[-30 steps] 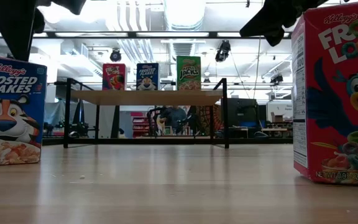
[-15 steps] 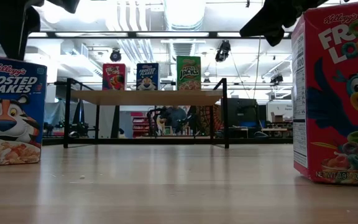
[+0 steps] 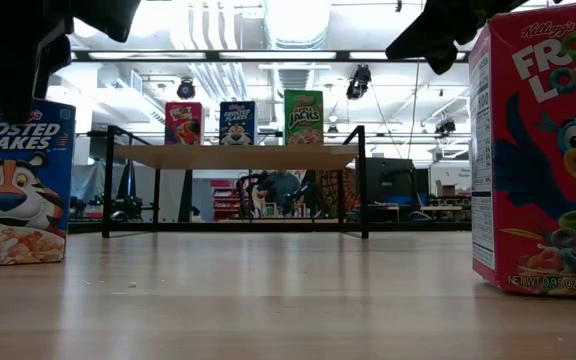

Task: Stack cereal on shelf
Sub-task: Put the left blue cereal box on the shelf aligned with the blue cereal box

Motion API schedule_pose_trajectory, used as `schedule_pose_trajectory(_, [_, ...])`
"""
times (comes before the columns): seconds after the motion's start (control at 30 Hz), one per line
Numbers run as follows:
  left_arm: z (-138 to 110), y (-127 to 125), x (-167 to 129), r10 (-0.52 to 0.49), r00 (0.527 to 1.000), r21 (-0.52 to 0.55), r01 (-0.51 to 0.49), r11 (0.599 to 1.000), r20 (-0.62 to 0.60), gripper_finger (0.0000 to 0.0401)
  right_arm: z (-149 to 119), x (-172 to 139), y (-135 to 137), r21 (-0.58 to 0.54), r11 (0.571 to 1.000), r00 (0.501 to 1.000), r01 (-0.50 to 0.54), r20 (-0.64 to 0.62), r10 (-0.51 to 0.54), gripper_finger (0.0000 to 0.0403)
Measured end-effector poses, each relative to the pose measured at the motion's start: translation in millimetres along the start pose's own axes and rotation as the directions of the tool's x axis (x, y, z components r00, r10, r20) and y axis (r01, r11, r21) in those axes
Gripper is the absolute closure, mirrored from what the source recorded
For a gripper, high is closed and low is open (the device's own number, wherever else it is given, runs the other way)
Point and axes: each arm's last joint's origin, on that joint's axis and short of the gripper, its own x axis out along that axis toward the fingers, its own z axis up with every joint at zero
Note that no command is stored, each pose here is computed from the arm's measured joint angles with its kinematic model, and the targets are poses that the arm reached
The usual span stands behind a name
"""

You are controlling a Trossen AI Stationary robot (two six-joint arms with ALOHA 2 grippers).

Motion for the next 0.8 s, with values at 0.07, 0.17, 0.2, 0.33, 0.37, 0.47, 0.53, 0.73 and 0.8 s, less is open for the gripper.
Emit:
schedule_pose_trajectory(0.07, [0.3,-1.5,2.5,0.008,1.000,0.010,-0.008,1.000,-0.004,0.0156,0.0,0.0,0.0,0.000,1.000,1.000,0.000,0.000,0.000,0.0394])
schedule_pose_trajectory(0.17, [0.4,-1.9,3.2,0.010,1.000,0.021,-0.010,1.000,-0.005,0.0169,0.1,0.0,0.0,0.000,1.000,1.000,0.000,0.001,0.000,0.0394])
schedule_pose_trajectory(0.2, [0.4,-1.9,3.2,0.010,1.000,0.022,-0.010,1.000,-0.005,0.0173,0.1,0.0,0.0,0.000,1.000,1.000,0.000,0.001,0.000,0.0394])
schedule_pose_trajectory(0.33, [0.3,-1.6,2.6,0.008,1.000,0.033,-0.008,0.999,-0.004,0.0190,0.1,0.0,0.0,0.000,1.000,1.000,0.000,0.001,0.000,0.0394])
schedule_pose_trajectory(0.37, [0.3,-1.5,2.5,0.008,1.000,0.038,-0.008,0.999,-0.004,0.0195,0.1,0.0,0.0,0.000,1.000,1.000,0.000,0.001,0.000,0.0394])
schedule_pose_trajectory(0.47, [0.2,-1.6,2.5,0.007,1.000,0.049,-0.007,0.999,-0.004,0.0206,0.1,0.0,0.0,0.000,1.000,1.000,0.000,0.001,0.000,0.0394])
schedule_pose_trajectory(0.53, [0.2,-1.6,2.4,0.007,1.000,0.052,-0.007,0.999,-0.004,0.0212,0.1,0.0,0.0,0.000,1.000,1.000,0.000,0.001,0.000,0.0394])
schedule_pose_trajectory(0.73, [0.0,-2.1,2.1,0.000,1.000,0.068,0.000,0.998,-0.004,0.0222,0.1,0.0,0.0,0.000,1.000,1.000,0.000,0.001,0.000,0.0394])
schedule_pose_trajectory(0.8, [-0.2,-2.3,2.1,-0.004,1.000,0.076,0.005,0.997,-0.012,0.0223,0.1,0.0,0.0,0.000,1.000,1.000,0.000,0.001,0.000,0.0394])
